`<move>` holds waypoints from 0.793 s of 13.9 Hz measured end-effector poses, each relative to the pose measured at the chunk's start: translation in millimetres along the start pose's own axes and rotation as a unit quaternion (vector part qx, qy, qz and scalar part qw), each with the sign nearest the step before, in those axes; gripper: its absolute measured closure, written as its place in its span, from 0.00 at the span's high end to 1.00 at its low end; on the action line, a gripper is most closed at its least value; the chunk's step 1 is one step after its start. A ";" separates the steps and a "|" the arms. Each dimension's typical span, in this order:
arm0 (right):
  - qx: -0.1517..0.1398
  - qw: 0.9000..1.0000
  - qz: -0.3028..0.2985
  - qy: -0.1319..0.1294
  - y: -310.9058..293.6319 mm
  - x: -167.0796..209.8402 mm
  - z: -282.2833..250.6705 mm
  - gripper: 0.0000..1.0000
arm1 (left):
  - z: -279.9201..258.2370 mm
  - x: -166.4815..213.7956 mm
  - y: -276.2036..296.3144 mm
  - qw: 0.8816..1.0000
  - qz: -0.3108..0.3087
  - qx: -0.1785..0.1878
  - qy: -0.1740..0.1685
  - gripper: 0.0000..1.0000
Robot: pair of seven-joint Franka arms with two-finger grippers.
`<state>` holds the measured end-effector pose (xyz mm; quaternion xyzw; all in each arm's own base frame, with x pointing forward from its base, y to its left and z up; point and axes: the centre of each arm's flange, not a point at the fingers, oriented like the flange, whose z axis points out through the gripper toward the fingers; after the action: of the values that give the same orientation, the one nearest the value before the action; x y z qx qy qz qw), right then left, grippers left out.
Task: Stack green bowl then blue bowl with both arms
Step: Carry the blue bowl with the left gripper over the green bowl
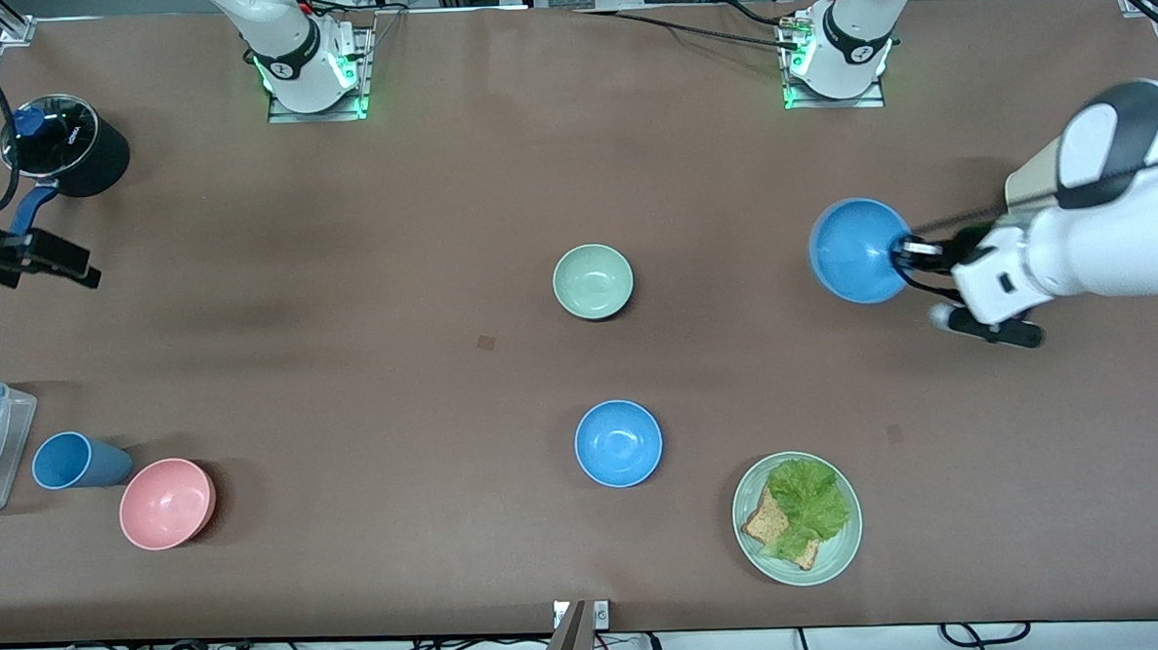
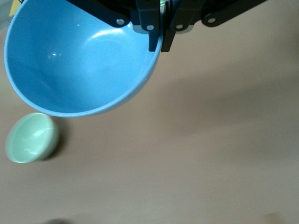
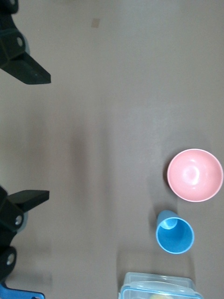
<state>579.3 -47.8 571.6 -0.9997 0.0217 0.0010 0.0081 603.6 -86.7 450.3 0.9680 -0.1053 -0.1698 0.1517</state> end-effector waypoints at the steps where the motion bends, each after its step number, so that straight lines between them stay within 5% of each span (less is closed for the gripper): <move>1: 0.000 1.000 0.000 0.000 -0.1 -4.2 -0.4 1.00 | 3.0 2.4 25.7 0.999 0.015 -0.029 0.002 0.05; 7: -0.010 1.000 -0.003 0.002 0.6 -6.5 -1.2 1.00 | 82.8 33.8 214.4 0.996 0.046 -0.050 0.059 0.05; 11: -0.010 1.000 -0.004 0.001 0.4 -6.6 -0.5 1.00 | 155.7 51.2 246.0 0.994 0.042 -0.027 0.096 0.05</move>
<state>572.7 -48.0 572.1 -0.9998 0.0179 0.0004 -0.0019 557.1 -369.1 376.6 0.9703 -0.1257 -0.0721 0.1939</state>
